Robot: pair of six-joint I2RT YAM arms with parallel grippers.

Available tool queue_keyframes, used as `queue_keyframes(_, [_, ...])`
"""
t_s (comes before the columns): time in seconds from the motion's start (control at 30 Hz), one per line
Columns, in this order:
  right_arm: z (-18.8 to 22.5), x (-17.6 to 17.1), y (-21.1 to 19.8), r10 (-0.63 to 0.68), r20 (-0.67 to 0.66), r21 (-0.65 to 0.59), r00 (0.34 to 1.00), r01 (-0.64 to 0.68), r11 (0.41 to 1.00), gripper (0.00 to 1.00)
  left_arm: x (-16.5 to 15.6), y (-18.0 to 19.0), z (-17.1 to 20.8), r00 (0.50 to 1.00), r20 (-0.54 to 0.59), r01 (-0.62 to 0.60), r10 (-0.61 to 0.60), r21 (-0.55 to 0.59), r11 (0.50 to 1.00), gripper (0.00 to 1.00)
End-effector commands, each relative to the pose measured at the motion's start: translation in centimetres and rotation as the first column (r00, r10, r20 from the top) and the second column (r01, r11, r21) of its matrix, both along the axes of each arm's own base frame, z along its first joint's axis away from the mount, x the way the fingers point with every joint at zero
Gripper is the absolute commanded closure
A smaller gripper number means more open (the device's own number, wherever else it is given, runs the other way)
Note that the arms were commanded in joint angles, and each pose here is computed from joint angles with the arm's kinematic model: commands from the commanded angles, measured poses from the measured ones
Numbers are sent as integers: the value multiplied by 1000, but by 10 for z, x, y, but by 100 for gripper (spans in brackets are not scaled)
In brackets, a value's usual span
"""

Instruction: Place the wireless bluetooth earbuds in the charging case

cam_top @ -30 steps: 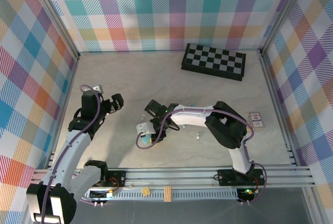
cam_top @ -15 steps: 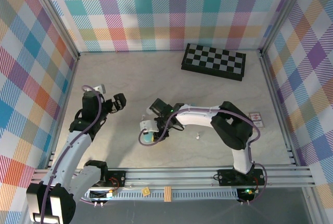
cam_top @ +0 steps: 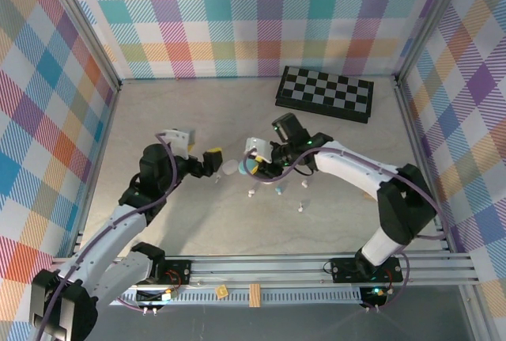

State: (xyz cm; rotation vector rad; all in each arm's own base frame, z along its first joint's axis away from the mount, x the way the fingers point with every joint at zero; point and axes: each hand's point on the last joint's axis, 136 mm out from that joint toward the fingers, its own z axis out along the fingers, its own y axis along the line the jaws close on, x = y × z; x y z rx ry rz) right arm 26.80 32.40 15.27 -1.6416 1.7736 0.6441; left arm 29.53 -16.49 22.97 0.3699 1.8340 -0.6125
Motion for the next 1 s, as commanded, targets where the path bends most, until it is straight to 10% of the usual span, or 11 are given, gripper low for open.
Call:
queue_keyframes(0.0, [19, -15, -10, 9, -66, 46, 998, -6, 999, 63, -28, -43, 22, 935, 215, 268, -281, 85, 960, 0])
queue_keyframes(0.37, [64, -28, -19, 35, -65, 124, 997, -27, 992, 65, -61, -95, 10, 798, 250, 523, -548, 162, 837, 0])
queue_keyframes(0.97, [105, -45, -13, 115, -64, 271, 991, -94, 958, 68, -64, -115, 22, 746, 310, 582, -589, 125, 803, 31])
